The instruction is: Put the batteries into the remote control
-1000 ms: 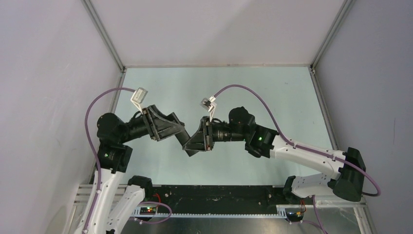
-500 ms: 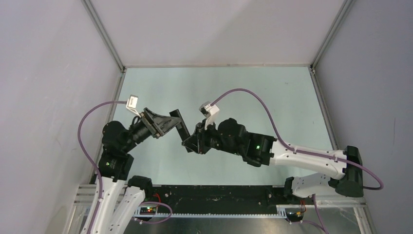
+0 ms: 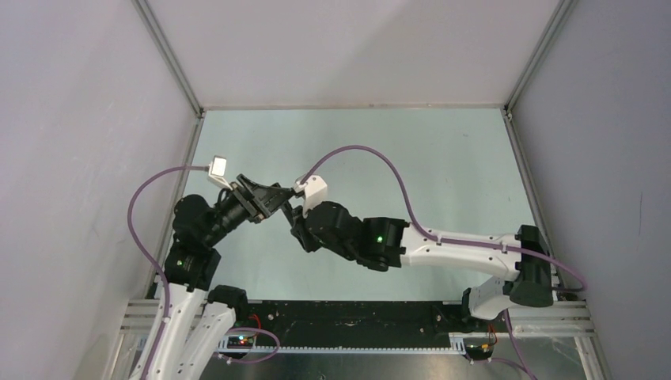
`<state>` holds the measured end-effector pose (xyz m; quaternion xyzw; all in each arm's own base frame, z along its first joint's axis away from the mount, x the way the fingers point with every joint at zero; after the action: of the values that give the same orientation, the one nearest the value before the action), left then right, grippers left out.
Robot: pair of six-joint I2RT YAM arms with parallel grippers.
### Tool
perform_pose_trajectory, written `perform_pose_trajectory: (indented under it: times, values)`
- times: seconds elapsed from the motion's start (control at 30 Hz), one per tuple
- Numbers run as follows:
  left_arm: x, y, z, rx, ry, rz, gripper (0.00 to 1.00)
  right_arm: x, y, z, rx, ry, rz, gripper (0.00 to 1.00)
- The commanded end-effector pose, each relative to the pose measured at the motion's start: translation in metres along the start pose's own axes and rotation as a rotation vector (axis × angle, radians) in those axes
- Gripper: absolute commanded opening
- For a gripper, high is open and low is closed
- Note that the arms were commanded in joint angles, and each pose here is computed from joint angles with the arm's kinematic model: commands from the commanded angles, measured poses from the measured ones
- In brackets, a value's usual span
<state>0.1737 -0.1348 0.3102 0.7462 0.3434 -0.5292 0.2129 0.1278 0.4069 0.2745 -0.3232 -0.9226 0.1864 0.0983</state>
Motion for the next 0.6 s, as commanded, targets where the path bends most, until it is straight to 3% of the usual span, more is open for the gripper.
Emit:
perform_pose_trajectory:
  times: [0.0, 0.1, 0.43, 0.53, 0.57]
  values:
    - [0.015, 0.008, 0.004, 0.031, -0.007, -0.042, 0.73, -0.008, 0.002, -0.013, -0.009, -0.048, 0.108, 0.0]
    - [0.023, 0.01, 0.006, 0.045, 0.005, -0.061, 0.69, -0.008, 0.007, -0.011, 0.001, -0.055, 0.121, 0.0]
    - [0.03, 0.012, 0.01, 0.074, 0.017, -0.078, 0.31, -0.006, 0.009, -0.009, 0.009, -0.034, 0.107, 0.01]
    - [0.029, 0.011, 0.01, 0.075, 0.029, -0.072, 0.24, -0.003, 0.004, -0.011, -0.006, -0.016, 0.072, 0.15]
    - [0.028, 0.011, 0.009, 0.075, 0.033, -0.07, 0.19, -0.003, 0.003, -0.013, -0.015, -0.002, 0.063, 0.27]
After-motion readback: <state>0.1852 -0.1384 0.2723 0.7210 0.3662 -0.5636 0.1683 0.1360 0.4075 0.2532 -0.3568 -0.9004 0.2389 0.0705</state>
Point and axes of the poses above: each gripper's point midway between its finger pads, its own y axis out along the fingers, its own x axis along the line the jaws close on, z = x × y, the point moved 4 cm from there along -y, back along the fingers, and after that the axes turned 14 degrees about -y, right-handed, at the moved point
